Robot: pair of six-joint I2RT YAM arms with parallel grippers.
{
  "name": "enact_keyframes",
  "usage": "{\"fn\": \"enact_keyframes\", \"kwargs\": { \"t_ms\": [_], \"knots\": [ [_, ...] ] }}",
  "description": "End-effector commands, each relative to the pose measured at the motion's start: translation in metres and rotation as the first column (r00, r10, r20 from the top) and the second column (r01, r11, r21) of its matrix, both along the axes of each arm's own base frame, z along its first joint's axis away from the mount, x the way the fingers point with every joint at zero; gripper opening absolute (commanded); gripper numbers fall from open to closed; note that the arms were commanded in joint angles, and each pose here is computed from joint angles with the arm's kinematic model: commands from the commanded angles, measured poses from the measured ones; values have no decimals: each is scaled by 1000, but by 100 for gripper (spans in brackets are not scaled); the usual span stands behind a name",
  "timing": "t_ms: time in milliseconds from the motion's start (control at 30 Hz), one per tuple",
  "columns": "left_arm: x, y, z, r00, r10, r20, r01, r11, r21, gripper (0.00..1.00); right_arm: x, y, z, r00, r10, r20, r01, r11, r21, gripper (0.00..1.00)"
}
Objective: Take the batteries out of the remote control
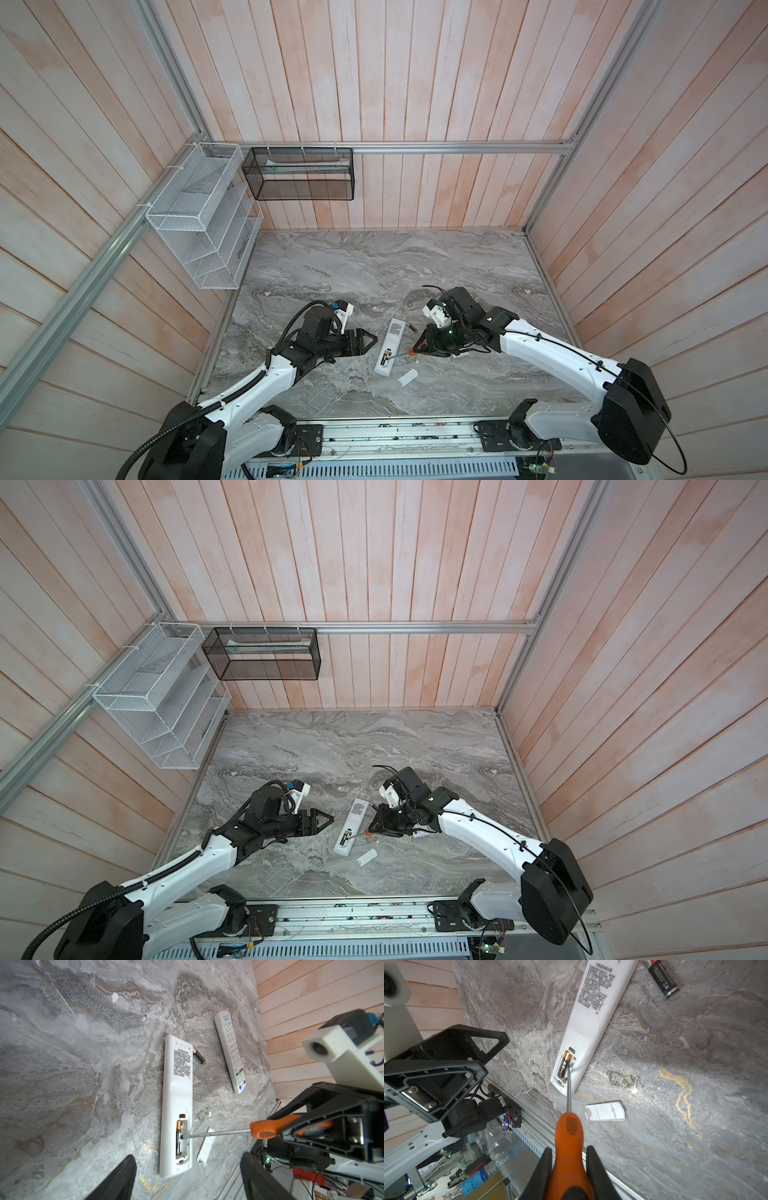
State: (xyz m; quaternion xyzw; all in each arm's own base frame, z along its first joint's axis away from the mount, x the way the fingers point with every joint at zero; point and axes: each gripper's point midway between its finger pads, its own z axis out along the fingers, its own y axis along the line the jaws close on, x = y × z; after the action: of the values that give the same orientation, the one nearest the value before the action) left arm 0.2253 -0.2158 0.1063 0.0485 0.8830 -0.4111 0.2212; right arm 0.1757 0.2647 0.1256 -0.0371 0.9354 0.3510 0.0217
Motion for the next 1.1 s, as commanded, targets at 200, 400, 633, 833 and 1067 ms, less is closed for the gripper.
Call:
{"fn": "enact_keyframes", "kwargs": {
  "t_ms": [200, 400, 633, 833, 1067],
  "knots": [
    [-13, -22, -10, 998, -57, -14, 57, 998, -38, 77, 11, -13, -21, 987, -163, -5, 162, 982, -94, 0],
    [-16, -31, -13, 997, -78, -22, 77, 996, -50, 77, 21, 3, -12, 988, -148, 39, 152, 979, -132, 0],
    [-21, -34, -20, 995, -88, -36, 86, 995, -56, 76, 16, 9, -22, 990, -137, 39, 141, 981, -130, 0],
    [-23, -35, -28, 994, -99, -54, 97, 994, -49, 75, 5, -4, -35, 988, -135, 74, 142, 985, -94, 0],
    [-22, -37, -32, 992, -111, -66, 108, 993, -50, 75, -8, -14, -52, 989, -118, 93, 122, 992, -40, 0]
  ]
}}
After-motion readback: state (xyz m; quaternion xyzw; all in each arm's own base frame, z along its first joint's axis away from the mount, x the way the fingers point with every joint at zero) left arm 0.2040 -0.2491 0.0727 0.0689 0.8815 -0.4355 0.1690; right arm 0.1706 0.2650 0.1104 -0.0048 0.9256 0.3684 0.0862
